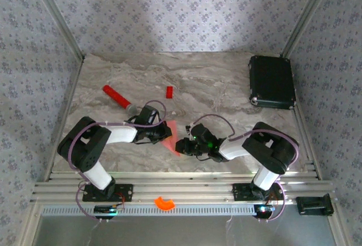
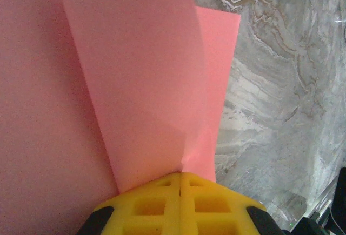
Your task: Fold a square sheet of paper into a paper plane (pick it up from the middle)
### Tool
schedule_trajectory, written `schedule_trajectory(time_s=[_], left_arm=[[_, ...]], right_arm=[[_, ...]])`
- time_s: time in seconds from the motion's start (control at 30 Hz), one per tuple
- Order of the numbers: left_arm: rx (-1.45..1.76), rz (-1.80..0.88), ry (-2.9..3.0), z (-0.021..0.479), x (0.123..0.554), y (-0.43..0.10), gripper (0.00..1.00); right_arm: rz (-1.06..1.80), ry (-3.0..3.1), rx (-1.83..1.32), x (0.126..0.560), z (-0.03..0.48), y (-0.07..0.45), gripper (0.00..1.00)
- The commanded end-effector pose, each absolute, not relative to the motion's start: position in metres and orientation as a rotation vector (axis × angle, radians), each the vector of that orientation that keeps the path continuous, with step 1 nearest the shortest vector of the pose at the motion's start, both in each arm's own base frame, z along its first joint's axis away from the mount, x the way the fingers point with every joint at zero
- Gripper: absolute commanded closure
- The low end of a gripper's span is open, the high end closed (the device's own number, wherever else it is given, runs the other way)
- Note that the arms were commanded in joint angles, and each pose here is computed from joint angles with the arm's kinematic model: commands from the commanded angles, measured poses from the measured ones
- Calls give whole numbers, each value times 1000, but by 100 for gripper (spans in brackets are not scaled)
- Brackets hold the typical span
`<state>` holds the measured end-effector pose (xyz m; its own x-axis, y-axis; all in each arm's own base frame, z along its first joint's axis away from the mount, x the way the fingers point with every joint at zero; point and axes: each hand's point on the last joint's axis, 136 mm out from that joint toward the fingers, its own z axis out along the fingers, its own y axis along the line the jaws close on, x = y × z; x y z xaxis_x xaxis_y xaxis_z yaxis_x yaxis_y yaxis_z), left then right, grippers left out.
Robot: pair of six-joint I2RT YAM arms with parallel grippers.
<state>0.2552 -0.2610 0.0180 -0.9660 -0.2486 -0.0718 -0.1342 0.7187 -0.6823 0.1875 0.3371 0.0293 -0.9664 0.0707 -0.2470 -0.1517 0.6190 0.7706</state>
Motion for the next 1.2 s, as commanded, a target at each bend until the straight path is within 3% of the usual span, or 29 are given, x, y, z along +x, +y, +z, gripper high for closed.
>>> schedule_trajectory(time_s=[0.0,0.1,0.3,0.57,0.77,0.93,1.17], left_arm=[[-352,-931,2893,-11,235,-242,100],[-352,-939,2890,-11,236,-243,100],[-350,-941,2889,-11,237,-244,100],[-350,-946,2890,-10,236,-244,100],[-359,-953,2884,-9,237,-245,100],[-361,-960,2880,-8,236,-244,100],[-356,-953,2882,-8,234,-242,100]], right_arm=[[1188,2718,-120,165,16,323,83],[1173,2752,-145,158,12,320,83],[1163,2792,-174,148,3,320,98],[1114,2790,-156,151,9,312,89],[1134,2817,-220,143,9,315,95],[1142,2821,-197,140,9,311,88],[1137,2638,-133,187,69,304,67]])
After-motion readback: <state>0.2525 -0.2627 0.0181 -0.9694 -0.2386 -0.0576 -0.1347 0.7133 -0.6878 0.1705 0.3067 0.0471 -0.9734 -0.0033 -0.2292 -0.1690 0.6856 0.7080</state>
